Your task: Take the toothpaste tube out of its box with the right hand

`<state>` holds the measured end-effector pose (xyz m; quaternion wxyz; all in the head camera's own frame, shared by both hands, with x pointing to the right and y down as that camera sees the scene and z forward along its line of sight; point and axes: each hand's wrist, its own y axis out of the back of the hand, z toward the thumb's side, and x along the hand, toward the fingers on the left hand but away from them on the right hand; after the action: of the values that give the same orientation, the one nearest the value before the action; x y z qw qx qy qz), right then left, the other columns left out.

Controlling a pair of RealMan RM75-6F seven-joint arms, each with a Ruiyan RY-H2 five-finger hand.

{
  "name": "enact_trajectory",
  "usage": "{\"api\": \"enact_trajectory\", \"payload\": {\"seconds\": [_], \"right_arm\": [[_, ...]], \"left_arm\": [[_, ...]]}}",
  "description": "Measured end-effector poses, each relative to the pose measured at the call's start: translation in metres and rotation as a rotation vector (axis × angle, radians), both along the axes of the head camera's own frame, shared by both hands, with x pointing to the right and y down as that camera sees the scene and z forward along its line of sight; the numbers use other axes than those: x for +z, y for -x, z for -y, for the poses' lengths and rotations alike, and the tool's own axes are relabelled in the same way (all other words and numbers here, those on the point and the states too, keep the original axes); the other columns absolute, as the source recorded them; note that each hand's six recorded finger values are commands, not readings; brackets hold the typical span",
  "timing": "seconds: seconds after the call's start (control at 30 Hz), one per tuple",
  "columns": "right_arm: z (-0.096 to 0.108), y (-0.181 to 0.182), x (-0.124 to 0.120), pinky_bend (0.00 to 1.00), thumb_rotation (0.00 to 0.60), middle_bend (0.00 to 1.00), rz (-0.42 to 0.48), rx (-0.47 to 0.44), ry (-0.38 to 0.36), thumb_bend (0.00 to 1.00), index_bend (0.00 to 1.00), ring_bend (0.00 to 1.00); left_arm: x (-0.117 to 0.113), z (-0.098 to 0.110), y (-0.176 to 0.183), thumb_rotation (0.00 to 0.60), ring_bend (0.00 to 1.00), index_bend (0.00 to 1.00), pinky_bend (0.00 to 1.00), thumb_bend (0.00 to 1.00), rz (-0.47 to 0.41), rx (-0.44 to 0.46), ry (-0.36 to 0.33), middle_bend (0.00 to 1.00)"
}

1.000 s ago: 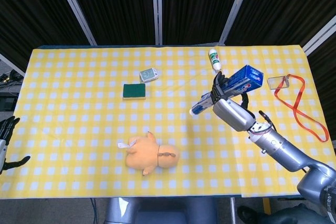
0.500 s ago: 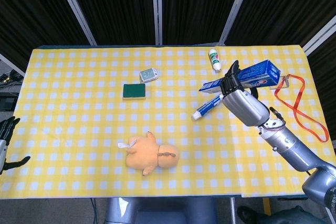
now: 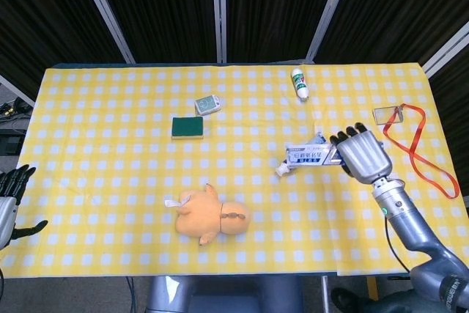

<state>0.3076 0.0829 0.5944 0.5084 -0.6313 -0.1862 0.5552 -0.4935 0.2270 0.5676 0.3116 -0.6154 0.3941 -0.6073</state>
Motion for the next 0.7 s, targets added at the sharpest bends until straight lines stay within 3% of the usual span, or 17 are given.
{"api": "enact_trajectory", "payload": {"seconds": [0.1,0.17,0.27,0.33,0.4,0.57,0.7], "right_arm": [[-0.011,-0.005,0.022,0.30,0.600,0.37,0.017,0.046,0.086,0.50,0.27,0.29],[-0.018,-0.008,0.033,0.26,0.600,0.29,0.026,0.072,0.133,0.44,0.17,0.24],[-0.025,-0.009,0.042,0.06,0.600,0.08,0.031,0.086,0.178,0.23,0.01,0.09],[-0.028,-0.009,0.046,0.00,0.600,0.01,0.041,0.096,0.206,0.07,0.00,0.02],[-0.033,-0.007,0.047,0.00,0.600,0.00,0.070,0.120,0.240,0.01,0.00,0.00],[-0.043,0.000,0.032,0.00,0.600,0.00,0.149,0.158,0.276,0.00,0.00,0.00],[-0.046,-0.010,0.005,0.00,0.600,0.00,0.187,0.175,0.224,0.00,0.00,0.00]], "left_arm": [[0.001,0.000,0.000,0.600,0.00,0.00,0.00,0.00,0.003,-0.002,0.001,0.00],[0.001,0.000,0.001,0.600,0.00,0.00,0.00,0.00,0.004,-0.002,0.003,0.00],[0.002,0.000,0.001,0.600,0.00,0.00,0.00,0.00,0.005,-0.002,0.005,0.00],[0.002,0.000,0.001,0.600,0.00,0.00,0.00,0.00,0.004,-0.002,0.004,0.00],[0.001,0.000,0.000,0.600,0.00,0.00,0.00,0.00,0.003,-0.002,0.002,0.00],[-0.002,0.000,0.000,0.600,0.00,0.00,0.00,0.00,-0.005,-0.003,-0.004,0.00],[-0.007,-0.001,0.000,0.600,0.00,0.00,0.00,0.00,-0.017,-0.004,-0.018,0.00]]}}
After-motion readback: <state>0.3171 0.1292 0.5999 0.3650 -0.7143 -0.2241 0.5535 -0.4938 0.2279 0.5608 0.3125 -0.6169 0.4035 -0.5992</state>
